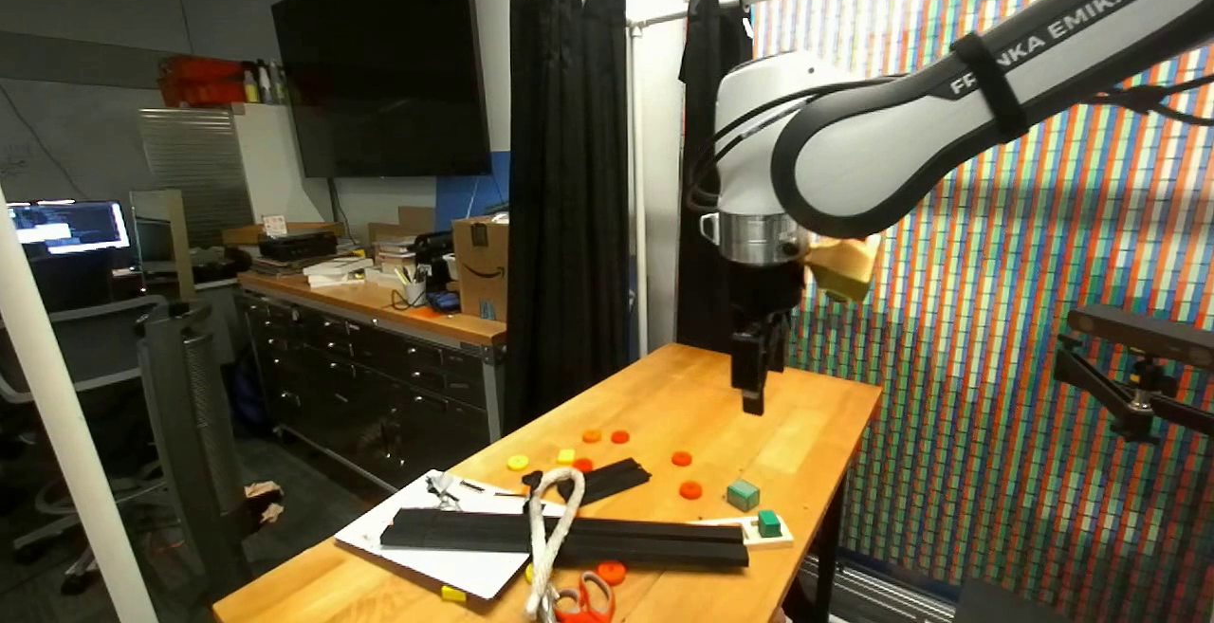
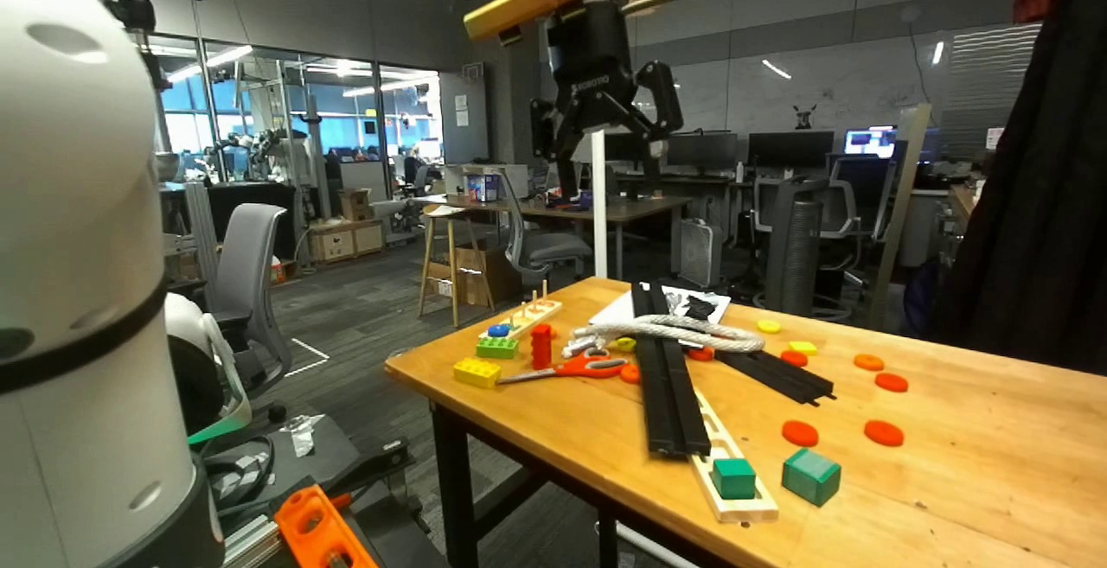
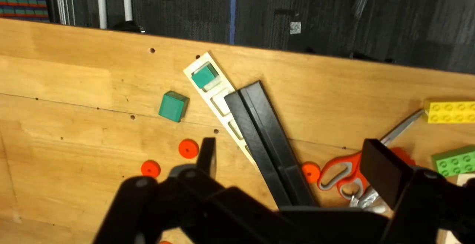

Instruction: Pick the blue ring and put it on the object

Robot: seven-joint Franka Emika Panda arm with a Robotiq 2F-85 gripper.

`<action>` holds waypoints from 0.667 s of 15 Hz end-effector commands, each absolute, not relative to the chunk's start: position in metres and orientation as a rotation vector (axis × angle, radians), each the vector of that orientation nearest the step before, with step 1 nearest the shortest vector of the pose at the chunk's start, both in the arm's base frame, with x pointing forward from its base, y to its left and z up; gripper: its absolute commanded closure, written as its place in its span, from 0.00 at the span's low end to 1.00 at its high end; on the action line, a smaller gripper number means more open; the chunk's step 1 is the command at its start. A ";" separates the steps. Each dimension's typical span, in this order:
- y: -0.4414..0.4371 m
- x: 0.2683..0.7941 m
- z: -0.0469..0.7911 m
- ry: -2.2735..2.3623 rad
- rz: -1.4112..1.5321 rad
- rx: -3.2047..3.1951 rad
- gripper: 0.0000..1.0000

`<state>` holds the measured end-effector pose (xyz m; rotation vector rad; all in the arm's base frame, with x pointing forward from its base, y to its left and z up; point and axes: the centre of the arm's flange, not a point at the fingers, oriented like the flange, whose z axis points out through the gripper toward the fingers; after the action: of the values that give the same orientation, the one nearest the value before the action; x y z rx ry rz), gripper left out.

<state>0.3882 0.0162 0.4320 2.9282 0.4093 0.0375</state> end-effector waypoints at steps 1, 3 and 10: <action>-0.031 0.341 0.474 0.643 0.028 2.932 0.00; -0.044 0.326 0.483 0.760 0.030 2.921 0.00; -0.048 0.320 0.487 0.795 0.039 2.915 0.00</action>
<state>0.3195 -0.0481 0.4866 2.9148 0.7948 0.0393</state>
